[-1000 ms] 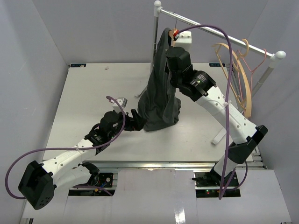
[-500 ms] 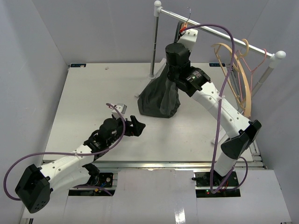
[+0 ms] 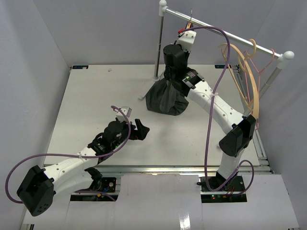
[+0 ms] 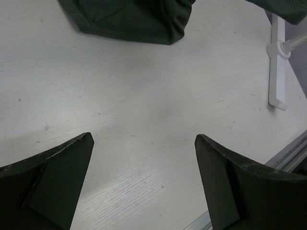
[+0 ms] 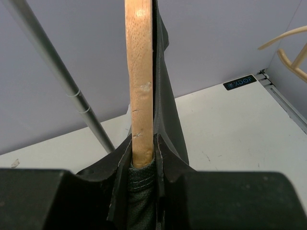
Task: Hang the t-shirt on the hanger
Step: Place the hanger at the clothesline.
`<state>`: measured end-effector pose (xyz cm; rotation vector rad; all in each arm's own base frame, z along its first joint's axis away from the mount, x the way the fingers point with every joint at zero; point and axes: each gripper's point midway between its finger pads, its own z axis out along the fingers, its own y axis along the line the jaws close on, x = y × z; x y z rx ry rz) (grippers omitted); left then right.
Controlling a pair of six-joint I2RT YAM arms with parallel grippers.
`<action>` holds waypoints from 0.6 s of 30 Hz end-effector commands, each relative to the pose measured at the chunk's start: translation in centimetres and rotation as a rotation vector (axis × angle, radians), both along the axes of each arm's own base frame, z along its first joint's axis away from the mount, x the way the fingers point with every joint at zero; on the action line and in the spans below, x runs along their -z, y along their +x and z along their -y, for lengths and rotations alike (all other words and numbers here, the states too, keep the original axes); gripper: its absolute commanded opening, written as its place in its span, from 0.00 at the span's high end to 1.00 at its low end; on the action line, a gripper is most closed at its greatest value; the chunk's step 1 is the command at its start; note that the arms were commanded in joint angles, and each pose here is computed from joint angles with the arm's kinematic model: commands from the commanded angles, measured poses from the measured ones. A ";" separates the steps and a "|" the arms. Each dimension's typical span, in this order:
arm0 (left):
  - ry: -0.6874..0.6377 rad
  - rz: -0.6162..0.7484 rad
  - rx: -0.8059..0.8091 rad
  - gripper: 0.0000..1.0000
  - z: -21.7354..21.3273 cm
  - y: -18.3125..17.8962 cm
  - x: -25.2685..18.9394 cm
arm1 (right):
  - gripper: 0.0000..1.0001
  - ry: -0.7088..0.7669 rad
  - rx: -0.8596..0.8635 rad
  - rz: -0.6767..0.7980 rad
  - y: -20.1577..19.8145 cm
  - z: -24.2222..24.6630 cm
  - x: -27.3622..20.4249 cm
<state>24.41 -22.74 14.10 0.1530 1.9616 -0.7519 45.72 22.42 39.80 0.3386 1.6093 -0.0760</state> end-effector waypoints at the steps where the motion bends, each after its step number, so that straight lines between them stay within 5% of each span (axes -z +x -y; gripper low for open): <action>1: -0.015 0.035 0.006 0.02 0.3 0.3 -1.2 | 0.92 0.141 0.088 0.153 0.4 1.5 -4.9; 18: -0.031 0.025 0.066 0.02 1.3 -0.3 -1.0 | 0.92 0.072 0.116 0.082 5.3 1.6 0.3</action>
